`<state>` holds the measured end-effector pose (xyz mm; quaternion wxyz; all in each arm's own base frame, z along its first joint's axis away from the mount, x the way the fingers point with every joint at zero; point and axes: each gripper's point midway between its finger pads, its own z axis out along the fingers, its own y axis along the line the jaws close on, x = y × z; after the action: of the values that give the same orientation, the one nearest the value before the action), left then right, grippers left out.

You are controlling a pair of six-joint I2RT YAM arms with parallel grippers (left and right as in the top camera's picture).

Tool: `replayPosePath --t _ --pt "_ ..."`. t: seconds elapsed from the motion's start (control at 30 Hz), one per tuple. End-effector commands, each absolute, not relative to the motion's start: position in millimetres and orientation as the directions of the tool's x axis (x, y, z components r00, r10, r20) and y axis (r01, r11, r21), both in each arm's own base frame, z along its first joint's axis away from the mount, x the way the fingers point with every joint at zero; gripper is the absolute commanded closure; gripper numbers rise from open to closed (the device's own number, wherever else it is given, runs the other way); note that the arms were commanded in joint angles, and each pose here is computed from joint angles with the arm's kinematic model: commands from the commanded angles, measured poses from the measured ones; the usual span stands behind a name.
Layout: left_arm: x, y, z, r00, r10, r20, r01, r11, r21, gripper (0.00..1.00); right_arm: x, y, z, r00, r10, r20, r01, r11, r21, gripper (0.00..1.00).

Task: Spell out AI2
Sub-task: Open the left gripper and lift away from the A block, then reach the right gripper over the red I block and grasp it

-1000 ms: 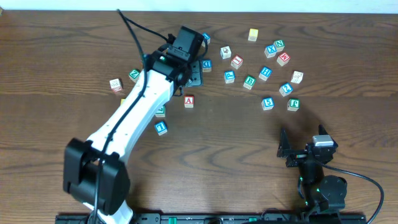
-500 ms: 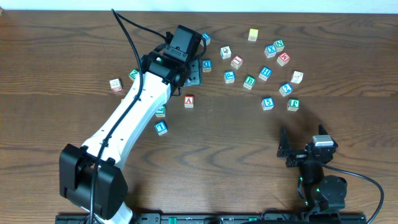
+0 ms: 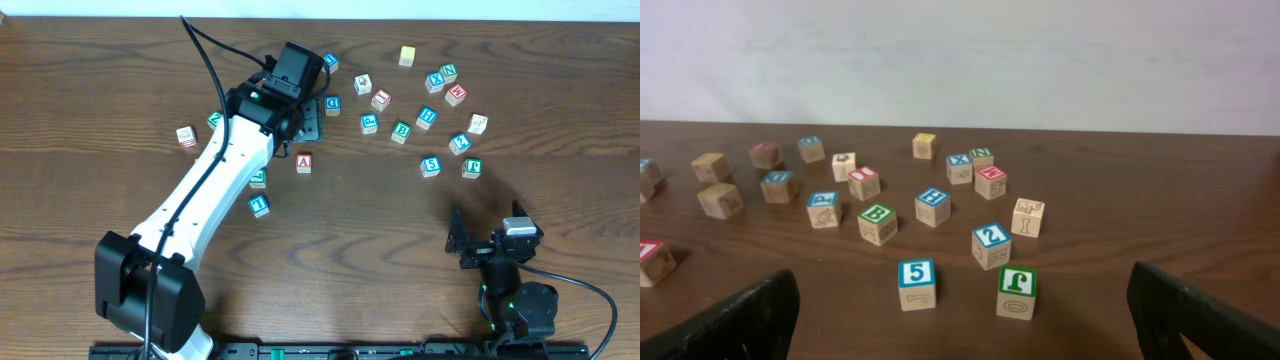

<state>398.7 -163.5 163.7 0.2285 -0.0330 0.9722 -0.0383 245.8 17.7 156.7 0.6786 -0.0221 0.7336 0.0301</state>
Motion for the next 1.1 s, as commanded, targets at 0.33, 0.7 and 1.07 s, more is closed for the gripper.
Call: replayPosePath --t 0.33,0.7,1.07 --pt "405 -119 182 -0.904 -0.120 -0.410 -0.051 0.983 -0.177 0.24 246 16 156 -0.076 -0.002 -0.997 -0.070 0.998 0.004 0.01" --pt "408 -96 181 -0.899 -0.037 -0.436 -0.015 0.999 -0.052 0.24 242 30 199 0.017 0.051 -0.999 -0.150 0.988 0.048 0.01" --pt "408 -56 184 -0.901 -0.065 -0.429 -0.059 0.998 -0.026 0.24 280 39 242 -0.166 -0.038 -0.985 -0.191 0.982 -0.006 0.01"
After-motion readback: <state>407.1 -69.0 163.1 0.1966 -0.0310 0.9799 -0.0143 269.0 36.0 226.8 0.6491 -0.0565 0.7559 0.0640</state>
